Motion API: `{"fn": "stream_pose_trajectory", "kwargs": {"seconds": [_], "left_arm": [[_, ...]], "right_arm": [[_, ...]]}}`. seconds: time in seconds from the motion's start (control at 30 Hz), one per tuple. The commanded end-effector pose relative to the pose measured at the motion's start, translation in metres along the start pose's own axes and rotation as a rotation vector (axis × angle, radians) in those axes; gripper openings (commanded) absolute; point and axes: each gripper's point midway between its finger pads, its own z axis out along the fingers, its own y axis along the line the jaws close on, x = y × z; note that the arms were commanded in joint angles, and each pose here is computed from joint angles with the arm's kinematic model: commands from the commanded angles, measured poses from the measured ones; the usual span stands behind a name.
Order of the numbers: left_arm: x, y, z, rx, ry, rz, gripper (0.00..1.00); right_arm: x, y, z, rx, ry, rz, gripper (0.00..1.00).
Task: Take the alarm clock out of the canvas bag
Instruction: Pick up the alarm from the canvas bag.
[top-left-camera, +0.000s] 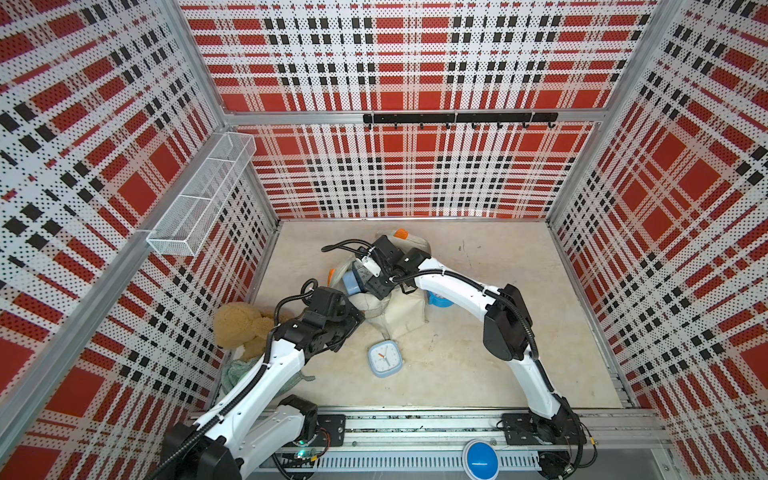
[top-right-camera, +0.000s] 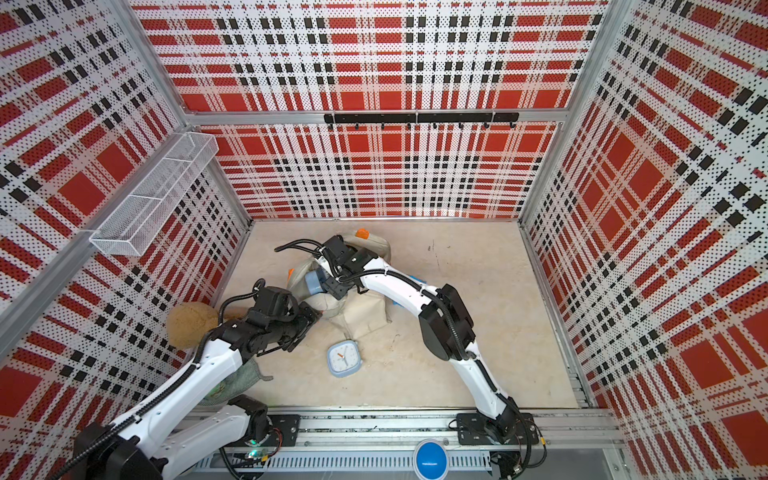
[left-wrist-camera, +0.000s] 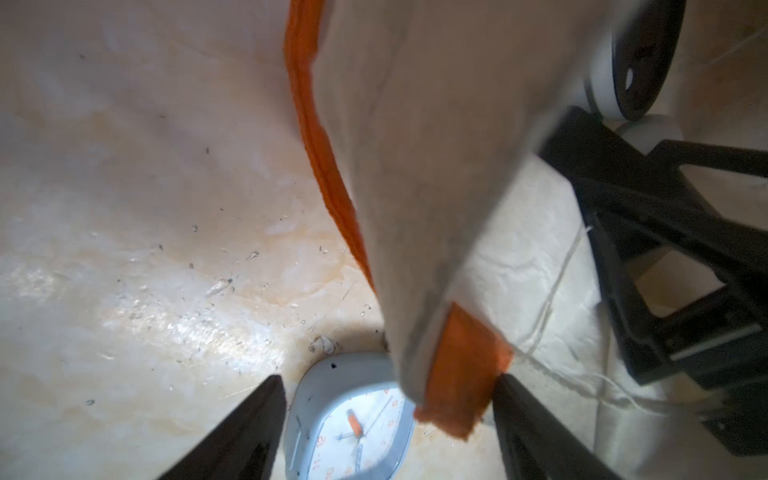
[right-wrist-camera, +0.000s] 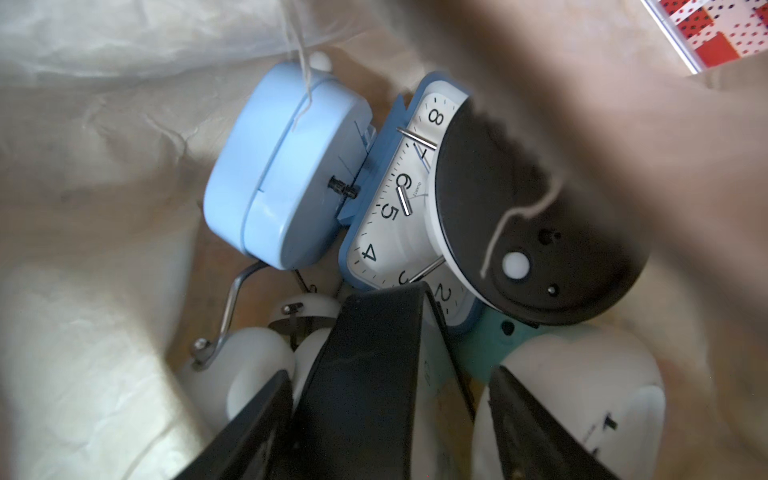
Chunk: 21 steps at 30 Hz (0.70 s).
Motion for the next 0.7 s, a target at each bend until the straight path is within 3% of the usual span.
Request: {"fn": "stream_pose_trajectory", "kwargs": {"seconds": [0.0,0.33,0.67], "left_arm": [[0.000,0.005,-0.004,-0.015,0.003,-0.005,0.82],[-0.003,-0.003,-0.013,0.001,-0.007,0.002,0.81],[-0.007,-0.010,-0.021,0.011,-0.024,0.008,0.82]], "right_arm": [[0.046,0.007,0.003,0.005,0.146,-0.071,0.79],[0.046,0.008,-0.005,0.006,0.129,-0.060,0.75],[0.037,0.002,0.009,0.029,0.138,-0.073,0.47]]}}
